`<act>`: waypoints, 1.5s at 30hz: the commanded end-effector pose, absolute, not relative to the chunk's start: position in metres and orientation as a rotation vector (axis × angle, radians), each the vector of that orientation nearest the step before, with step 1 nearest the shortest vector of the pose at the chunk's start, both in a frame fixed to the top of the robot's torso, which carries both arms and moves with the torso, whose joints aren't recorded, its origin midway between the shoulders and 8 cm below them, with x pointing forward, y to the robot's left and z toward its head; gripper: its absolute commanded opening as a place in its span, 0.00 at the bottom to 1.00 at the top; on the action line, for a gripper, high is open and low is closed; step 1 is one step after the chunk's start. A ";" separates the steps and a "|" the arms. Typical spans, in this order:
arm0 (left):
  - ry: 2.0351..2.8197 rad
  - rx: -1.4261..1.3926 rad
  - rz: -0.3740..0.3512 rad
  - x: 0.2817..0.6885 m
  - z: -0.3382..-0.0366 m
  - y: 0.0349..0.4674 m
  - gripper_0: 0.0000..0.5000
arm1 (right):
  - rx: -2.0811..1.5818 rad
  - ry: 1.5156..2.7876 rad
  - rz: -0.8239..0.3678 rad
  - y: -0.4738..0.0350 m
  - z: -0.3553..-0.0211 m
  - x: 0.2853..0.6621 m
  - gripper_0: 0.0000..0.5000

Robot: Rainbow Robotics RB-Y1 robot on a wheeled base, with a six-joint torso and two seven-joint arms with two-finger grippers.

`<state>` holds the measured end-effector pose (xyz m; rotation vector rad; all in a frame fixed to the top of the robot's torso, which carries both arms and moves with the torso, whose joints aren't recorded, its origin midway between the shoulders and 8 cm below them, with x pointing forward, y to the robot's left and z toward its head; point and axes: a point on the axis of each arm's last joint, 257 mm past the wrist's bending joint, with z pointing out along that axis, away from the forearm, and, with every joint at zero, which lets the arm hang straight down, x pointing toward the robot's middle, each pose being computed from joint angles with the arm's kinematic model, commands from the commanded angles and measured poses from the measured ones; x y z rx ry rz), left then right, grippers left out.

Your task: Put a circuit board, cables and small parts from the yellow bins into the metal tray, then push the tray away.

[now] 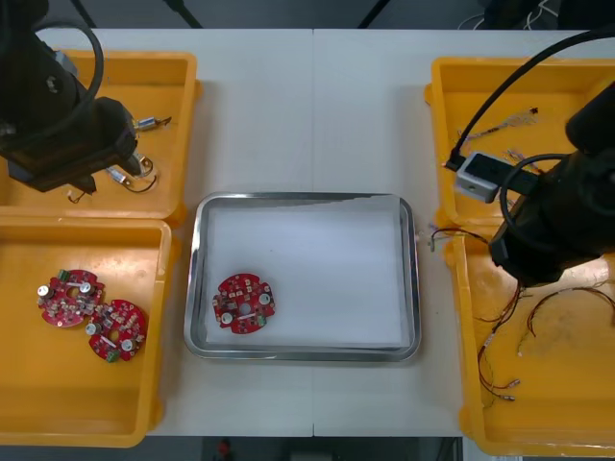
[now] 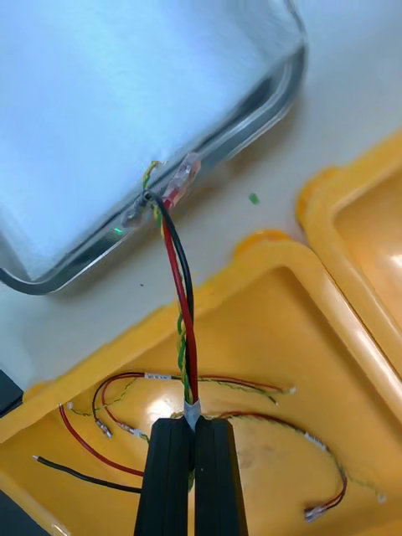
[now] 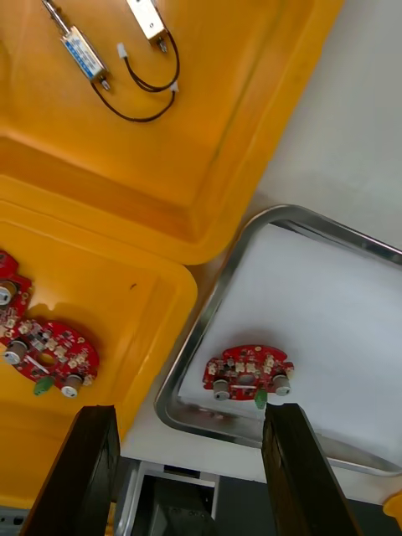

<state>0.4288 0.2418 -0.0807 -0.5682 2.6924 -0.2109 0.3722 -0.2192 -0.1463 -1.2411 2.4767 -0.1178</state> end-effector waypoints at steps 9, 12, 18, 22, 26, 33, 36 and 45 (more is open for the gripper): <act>2.517 -0.998 -0.290 0.472 -0.037 0.314 1.00 | -1.693 2.162 -0.171 -0.132 -0.151 0.369 0.00; 2.465 -1.089 -0.348 0.486 -0.033 0.326 1.00 | -1.740 2.107 -0.119 -0.110 -0.161 0.363 0.00; 2.334 -1.351 -0.461 0.515 -0.023 0.348 1.00 | -1.819 2.027 -0.083 -0.084 -0.182 0.355 0.00; 2.228 -1.507 -0.507 0.532 -0.022 0.359 1.00 | -1.866 1.986 -0.100 -0.074 -0.196 0.356 0.00; 2.125 -1.637 -0.549 0.546 -0.022 0.368 1.00 | -1.917 1.950 -0.132 -0.065 -0.212 0.361 0.00; 1.942 -1.825 -0.647 0.567 -0.017 0.385 1.00 | -1.968 1.905 -0.145 -0.045 -0.235 0.366 0.00; 1.878 -1.871 -0.653 0.578 -0.021 0.393 1.00 | -1.982 1.885 -0.144 -0.037 -0.243 0.368 0.00; 1.785 -1.885 -0.566 0.606 -0.040 0.414 1.00 | -2.019 1.863 -0.143 -0.027 -0.263 0.374 0.06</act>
